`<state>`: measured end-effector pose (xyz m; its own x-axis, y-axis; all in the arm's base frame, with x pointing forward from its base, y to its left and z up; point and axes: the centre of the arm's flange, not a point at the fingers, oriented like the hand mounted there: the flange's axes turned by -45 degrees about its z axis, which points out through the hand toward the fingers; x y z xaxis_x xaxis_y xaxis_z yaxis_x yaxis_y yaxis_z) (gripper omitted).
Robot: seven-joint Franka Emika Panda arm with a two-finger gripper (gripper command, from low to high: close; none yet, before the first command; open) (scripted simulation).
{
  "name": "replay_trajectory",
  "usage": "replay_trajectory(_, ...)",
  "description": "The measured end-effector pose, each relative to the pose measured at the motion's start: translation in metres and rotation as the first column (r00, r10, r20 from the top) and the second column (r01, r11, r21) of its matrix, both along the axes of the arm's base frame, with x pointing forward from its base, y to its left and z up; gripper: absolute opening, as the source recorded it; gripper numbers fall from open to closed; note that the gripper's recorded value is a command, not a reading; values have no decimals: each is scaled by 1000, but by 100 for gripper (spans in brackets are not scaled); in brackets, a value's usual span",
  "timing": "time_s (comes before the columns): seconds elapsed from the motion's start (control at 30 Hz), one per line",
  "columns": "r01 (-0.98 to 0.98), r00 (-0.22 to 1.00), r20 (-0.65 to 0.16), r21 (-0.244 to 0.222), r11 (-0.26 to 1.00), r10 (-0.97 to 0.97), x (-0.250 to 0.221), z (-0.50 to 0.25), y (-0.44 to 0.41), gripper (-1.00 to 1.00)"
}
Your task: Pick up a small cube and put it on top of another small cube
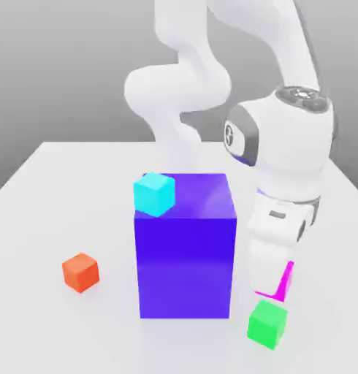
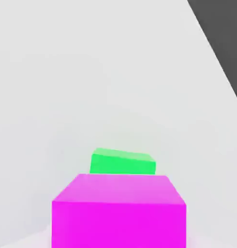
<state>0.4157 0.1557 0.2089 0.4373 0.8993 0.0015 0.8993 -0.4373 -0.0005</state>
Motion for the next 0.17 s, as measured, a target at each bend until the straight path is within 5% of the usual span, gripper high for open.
replay_trajectory(0.03, -1, 1000, 0, 0, 1000, 1, 0, -11, 0, -100)
replay_trajectory(0.07, -1, 1000, -1, -1, 1000, 1, -1, -23, -1, 100)
replay_trajectory(0.17, -1, 1000, -1, -1, 1000, 1, -1, -23, -1, 100)
